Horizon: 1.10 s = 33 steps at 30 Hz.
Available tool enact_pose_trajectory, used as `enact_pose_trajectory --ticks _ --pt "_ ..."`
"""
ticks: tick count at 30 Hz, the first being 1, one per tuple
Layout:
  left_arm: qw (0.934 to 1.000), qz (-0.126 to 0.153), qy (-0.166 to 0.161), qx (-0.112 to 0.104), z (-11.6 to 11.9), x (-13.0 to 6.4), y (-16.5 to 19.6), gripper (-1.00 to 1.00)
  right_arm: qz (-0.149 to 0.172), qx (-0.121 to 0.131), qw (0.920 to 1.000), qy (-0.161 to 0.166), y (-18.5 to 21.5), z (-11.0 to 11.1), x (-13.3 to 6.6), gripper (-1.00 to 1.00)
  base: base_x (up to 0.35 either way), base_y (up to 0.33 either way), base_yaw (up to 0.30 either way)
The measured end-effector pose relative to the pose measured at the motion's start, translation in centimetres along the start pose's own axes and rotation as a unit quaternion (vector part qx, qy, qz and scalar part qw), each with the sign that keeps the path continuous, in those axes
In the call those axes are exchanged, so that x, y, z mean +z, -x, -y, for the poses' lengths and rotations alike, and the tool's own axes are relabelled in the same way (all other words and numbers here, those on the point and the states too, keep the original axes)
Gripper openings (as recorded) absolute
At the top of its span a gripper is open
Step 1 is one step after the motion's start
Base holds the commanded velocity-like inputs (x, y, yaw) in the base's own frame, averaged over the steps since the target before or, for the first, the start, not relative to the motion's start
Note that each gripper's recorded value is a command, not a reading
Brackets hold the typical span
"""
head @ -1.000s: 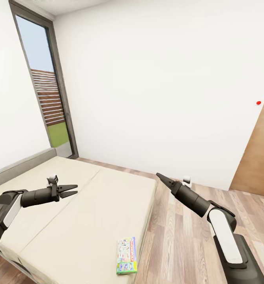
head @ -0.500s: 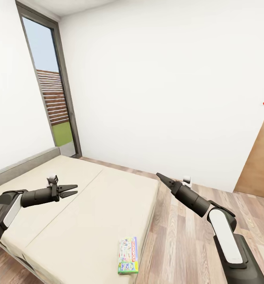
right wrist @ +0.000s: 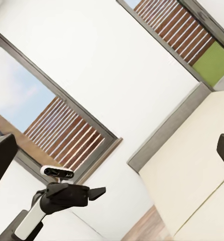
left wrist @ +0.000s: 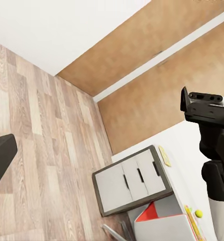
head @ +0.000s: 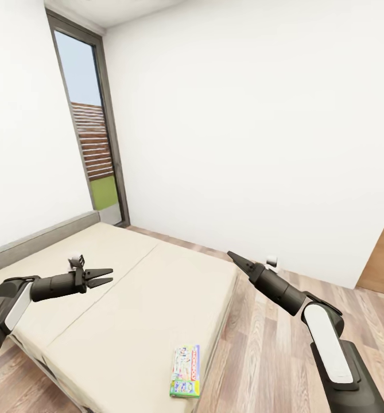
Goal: Put all the toys in the child's room - the three board games (two on the bed and one on the table), the two jigsaw puzzles on the table, and the tennis ball on the table - inside the toy box on the table in the child's room.
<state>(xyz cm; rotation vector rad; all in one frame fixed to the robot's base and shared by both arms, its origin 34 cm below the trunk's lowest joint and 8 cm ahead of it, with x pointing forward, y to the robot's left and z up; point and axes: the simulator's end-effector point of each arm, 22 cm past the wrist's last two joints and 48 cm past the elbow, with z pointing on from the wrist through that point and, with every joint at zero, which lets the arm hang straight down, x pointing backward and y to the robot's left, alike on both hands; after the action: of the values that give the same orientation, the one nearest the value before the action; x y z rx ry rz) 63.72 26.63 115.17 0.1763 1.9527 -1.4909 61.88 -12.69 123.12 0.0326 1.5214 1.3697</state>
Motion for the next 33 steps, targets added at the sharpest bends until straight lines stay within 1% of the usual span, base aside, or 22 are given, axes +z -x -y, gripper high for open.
enact_pose_trajectory --ticks 9,14,19,26,33 --pt "1.0 0.0 0.0 0.0 0.03 -0.01 0.03 1.0 0.0 0.0 1.0 0.001 0.0 -0.05 0.0 1.0 0.0 -0.006 0.019" --pt "1.0 0.0 0.0 0.0 0.02 -0.01 0.01 1.0 0.0 -0.001 1.0 -0.001 -0.01 0.01 0.01 1.0 0.0 -0.057 0.189" --pt "1.0 0.0 0.0 0.0 0.02 -0.02 0.0 1.0 -0.001 -0.001 1.0 -0.001 -0.02 -0.01 0.01 1.0 0.043 -0.182 0.184" --pt "1.0 0.0 -0.001 0.0 0.05 0.0 0.0 1.0 0.0 -0.001 1.0 0.001 0.0 -0.1 -0.01 1.0 0.087 -0.252 0.035" --pt "1.0 0.0 0.0 0.0 0.02 0.0 0.01 1.0 0.0 -0.001 1.0 0.002 0.01 -0.1 0.0 1.0 0.028 -0.075 0.022"
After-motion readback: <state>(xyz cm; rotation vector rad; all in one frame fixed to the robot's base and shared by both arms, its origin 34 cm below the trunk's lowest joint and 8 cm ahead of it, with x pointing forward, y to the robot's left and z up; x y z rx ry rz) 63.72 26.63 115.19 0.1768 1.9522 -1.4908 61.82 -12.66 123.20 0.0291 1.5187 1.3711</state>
